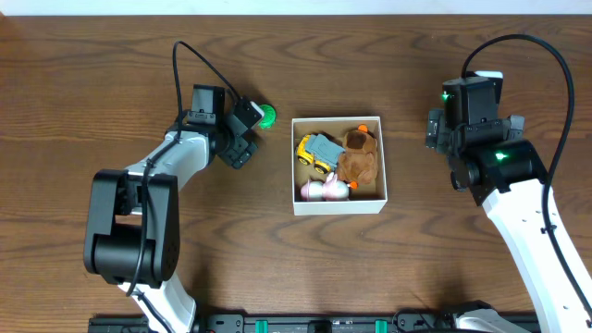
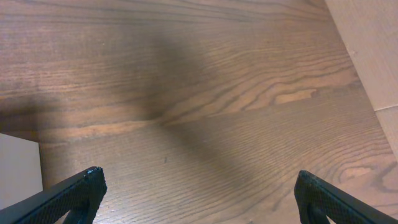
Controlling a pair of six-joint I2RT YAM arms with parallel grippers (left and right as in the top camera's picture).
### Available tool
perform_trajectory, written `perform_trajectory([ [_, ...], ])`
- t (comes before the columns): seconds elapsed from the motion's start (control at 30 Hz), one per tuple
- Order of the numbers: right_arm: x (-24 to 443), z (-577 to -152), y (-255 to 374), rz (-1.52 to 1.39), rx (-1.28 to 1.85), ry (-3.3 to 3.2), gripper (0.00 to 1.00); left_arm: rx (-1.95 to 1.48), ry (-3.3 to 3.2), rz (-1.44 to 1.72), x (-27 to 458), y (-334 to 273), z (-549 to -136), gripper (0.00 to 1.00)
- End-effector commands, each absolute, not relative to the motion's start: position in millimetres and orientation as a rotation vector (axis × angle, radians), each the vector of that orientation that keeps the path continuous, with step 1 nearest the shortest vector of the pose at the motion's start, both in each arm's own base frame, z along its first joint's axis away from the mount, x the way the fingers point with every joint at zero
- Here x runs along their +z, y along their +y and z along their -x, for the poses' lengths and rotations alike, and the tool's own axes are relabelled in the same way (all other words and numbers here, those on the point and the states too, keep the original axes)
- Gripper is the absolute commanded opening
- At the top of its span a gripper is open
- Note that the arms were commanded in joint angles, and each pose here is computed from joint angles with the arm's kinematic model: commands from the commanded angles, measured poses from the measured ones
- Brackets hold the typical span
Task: Pack container
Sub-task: 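Move the left gripper to the rattle drum and grasp its wooden handle, then carry the rattle drum over the box with the left gripper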
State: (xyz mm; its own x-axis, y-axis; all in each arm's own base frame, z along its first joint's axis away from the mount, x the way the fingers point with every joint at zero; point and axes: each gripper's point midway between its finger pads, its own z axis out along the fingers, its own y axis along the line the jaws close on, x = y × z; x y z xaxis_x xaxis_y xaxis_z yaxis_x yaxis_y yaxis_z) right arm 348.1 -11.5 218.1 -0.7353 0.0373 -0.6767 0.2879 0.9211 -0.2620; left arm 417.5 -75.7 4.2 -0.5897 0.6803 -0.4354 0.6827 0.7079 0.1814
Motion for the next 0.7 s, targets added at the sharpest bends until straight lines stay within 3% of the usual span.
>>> perform_trajectory([
  [0.0, 224.7, -347.2, -16.8, -0.264, -0.47, 2.342, 0.99, 0.019, 2.543, -1.105, -31.4, -63.0, -395.8, 0.66],
  [0.07, 224.8, -347.2, -16.8, -0.264, -0.47, 2.342, 0.99, 0.018, 2.548, -1.107, -31.8, -62.7, -394.7, 0.55],
  [0.23, 224.8, -347.2, -16.8, -0.264, -0.47, 2.342, 0.99, 0.085, 2.574, -1.103, -32.9, -53.5, -393.6, 0.42],
  [0.3, 224.8, -347.2, -16.8, -0.264, -0.47, 2.342, 0.99, 0.129, 2.587, -1.099, -33.3, -47.8, -393.7, 0.32],
  [0.4, 224.8, -347.2, -16.8, -0.264, -0.47, 2.342, 0.99, 0.203, 2.601, -1.091, -32.9, -38.6, -394.9, 0.06],
  [0.67, 224.8, -347.2, -16.8, -0.264, -0.47, 2.342, 0.99, 0.267, 2.585, -1.065, -20.2, -32.4, -399.9, 0.06],
])
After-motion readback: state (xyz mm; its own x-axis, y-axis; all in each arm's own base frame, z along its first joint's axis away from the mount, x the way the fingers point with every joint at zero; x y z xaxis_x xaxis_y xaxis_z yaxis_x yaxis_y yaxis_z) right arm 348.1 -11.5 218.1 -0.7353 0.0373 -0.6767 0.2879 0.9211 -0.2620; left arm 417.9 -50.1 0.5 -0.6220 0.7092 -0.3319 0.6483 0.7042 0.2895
